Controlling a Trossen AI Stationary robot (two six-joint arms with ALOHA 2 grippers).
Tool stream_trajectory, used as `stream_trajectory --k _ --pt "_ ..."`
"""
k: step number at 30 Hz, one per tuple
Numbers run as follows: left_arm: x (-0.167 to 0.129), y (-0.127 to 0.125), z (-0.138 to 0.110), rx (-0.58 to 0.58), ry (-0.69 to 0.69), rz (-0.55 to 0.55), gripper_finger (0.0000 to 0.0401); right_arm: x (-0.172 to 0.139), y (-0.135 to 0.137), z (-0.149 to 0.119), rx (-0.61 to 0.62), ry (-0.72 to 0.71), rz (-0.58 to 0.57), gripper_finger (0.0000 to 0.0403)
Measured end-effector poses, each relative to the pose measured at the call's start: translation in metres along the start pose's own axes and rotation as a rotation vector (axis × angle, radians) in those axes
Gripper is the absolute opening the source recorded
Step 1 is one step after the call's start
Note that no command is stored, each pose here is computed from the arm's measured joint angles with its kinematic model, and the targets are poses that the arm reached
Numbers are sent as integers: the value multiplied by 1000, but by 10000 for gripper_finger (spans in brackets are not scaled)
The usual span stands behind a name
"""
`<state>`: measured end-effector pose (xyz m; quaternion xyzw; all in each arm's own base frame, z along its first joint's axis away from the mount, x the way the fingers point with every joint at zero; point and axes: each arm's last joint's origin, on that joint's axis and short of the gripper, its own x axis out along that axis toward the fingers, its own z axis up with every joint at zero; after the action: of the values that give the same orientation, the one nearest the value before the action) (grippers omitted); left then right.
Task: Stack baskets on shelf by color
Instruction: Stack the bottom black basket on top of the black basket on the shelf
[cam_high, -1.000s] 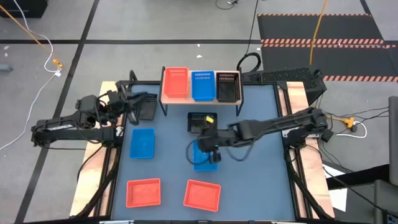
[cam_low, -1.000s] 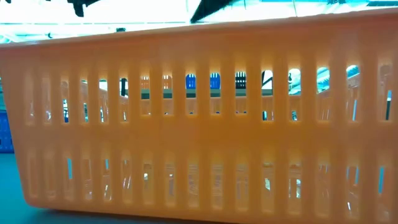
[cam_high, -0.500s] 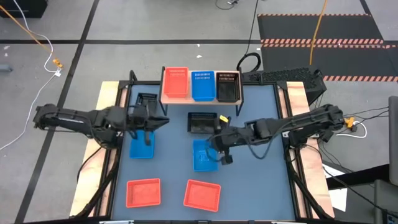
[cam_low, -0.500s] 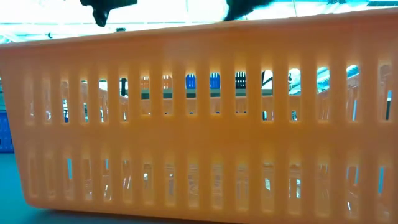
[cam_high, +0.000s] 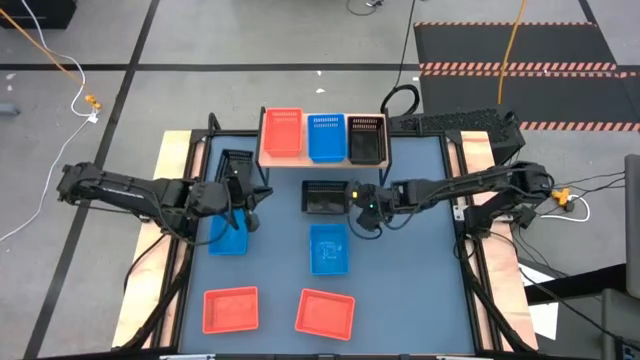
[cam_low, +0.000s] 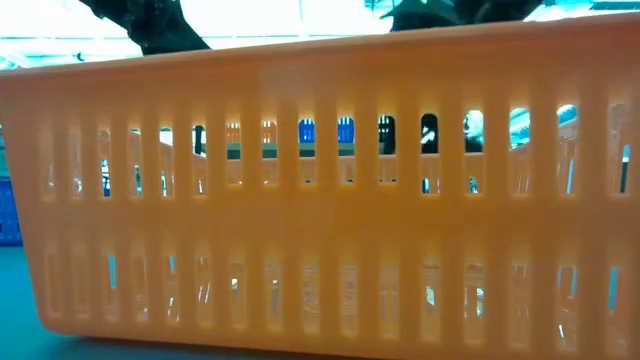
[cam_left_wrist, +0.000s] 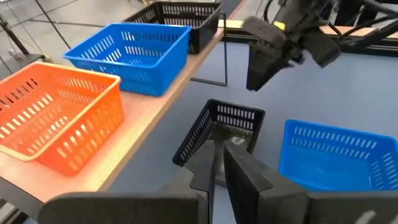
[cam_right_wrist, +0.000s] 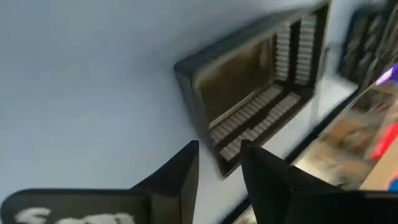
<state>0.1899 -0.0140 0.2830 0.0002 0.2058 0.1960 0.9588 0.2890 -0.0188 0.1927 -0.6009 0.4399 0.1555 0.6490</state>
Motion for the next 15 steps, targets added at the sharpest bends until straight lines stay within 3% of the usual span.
stream_trajectory --k 3,6,15 --pt "0 -1 0 -1 -3 -4 37 15 10 -4 -86 1 -75 124" --pt "0 -1 0 -15 -2 -3 37 25 10 -8 -66 12 -130 132" --pt "0 0 0 -22 -2 1 37 51 22 -13 -70 44 -40 134"
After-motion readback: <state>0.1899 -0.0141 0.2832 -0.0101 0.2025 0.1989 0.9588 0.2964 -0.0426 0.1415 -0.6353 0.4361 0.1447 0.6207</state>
